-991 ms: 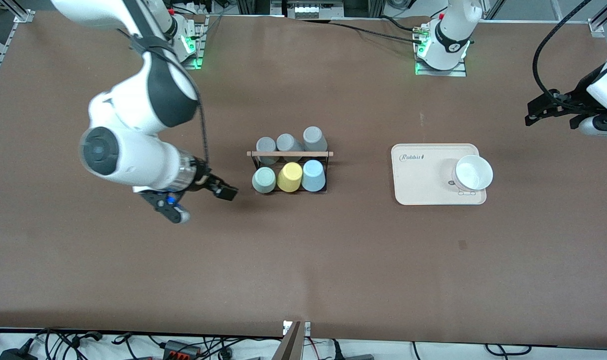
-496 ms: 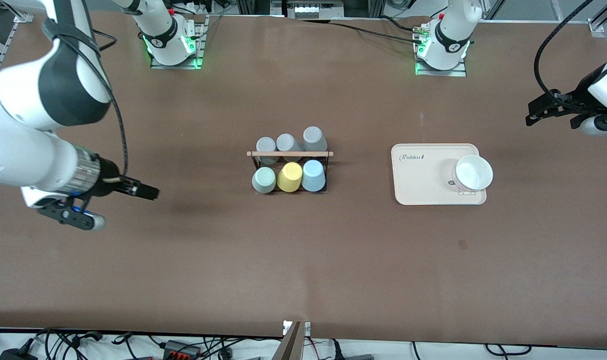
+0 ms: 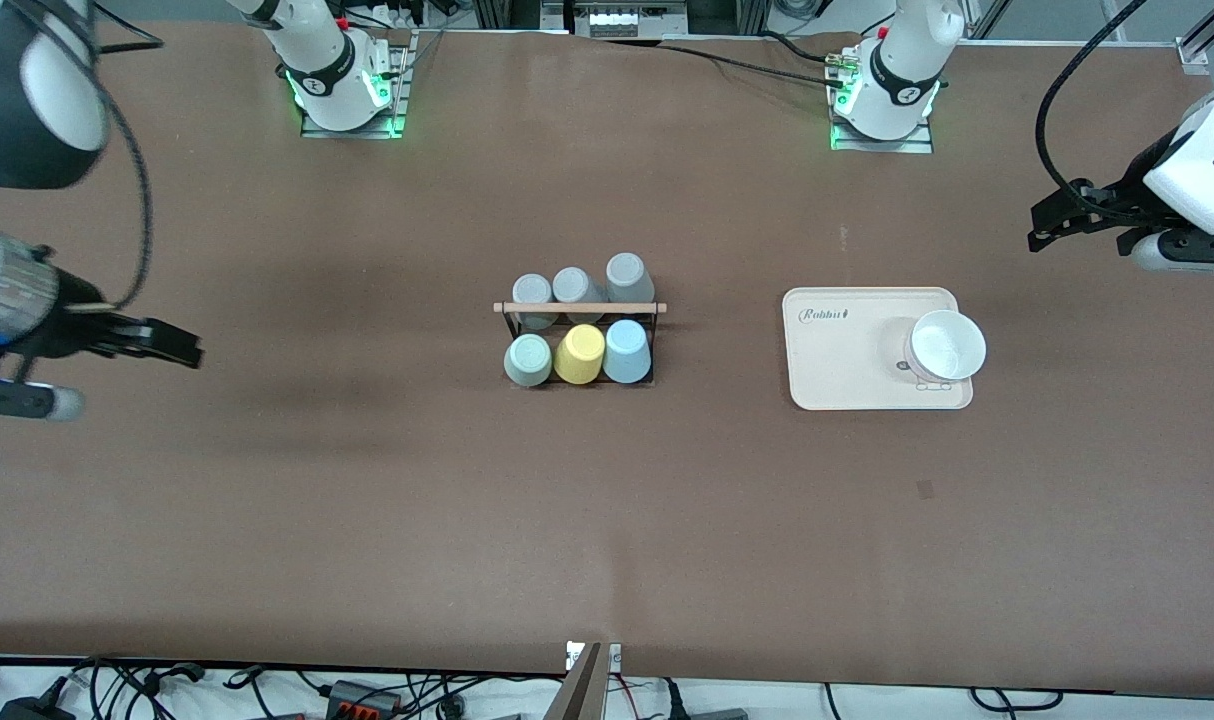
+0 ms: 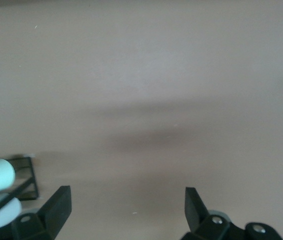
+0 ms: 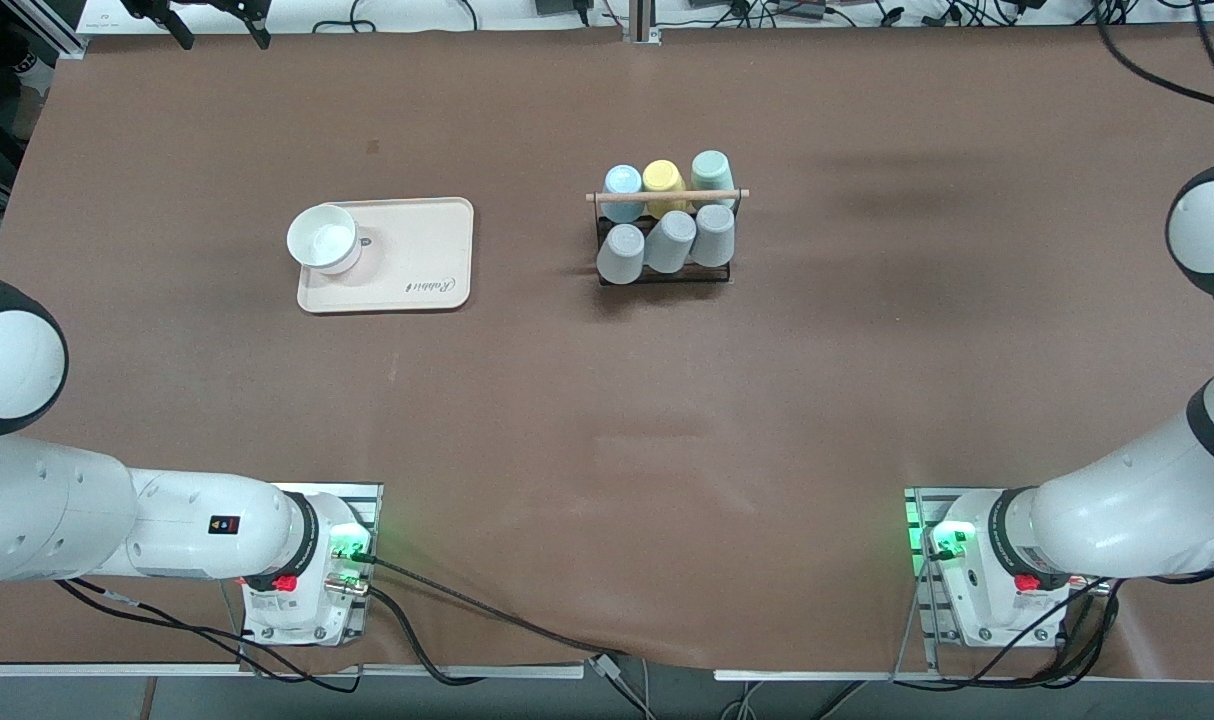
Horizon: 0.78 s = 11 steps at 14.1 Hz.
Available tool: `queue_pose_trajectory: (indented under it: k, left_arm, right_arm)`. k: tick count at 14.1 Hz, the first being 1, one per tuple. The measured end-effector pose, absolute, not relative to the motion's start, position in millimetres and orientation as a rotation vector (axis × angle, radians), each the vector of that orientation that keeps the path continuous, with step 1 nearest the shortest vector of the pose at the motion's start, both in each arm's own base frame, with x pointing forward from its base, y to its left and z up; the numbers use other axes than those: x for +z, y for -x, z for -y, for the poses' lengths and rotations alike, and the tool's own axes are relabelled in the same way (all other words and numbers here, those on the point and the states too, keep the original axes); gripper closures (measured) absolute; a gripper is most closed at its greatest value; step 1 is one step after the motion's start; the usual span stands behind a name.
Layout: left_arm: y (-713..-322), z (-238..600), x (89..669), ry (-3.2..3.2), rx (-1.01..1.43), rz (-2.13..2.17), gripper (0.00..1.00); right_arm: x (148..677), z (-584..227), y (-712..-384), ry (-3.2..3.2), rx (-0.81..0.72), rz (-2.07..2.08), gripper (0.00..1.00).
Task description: Hang scattered cups on rack with three cups
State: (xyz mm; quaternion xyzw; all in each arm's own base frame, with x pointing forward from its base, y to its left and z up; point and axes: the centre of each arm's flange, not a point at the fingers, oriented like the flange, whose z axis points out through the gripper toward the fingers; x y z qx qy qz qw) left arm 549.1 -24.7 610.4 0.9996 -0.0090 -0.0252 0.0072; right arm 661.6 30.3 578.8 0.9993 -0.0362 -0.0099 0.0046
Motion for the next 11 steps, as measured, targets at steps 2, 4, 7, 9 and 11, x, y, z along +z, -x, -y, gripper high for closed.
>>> queue_pose_trajectory:
  k: [2, 4, 7, 9, 11]
  left_arm:
    - [-549, 23, 611, -3.126, -0.078, 0.021, 0.00]
    - [-549, 24, 611, -3.126, -0.078, 0.021, 0.00]
    - [-549, 23, 611, -3.126, -0.078, 0.021, 0.00]
    - [-549, 24, 611, -3.126, -0.078, 0.022, 0.00]
    - [-549, 24, 611, -3.126, -0.078, 0.023, 0.00]
  right_arm:
    - [595, 3, -653, -3.131, -0.002, 0.077, 0.00]
    - [608, 18, -645, -3.091, 0.025, 0.065, 0.00]
    - [615, 19, -634, -3.066, 0.031, 0.028, 0.00]
    - [610, 22, -630, -3.079, 0.009, 0.016, 0.00]
    - [603, 26, -621, -3.104, -0.021, 0.020, 0.00]
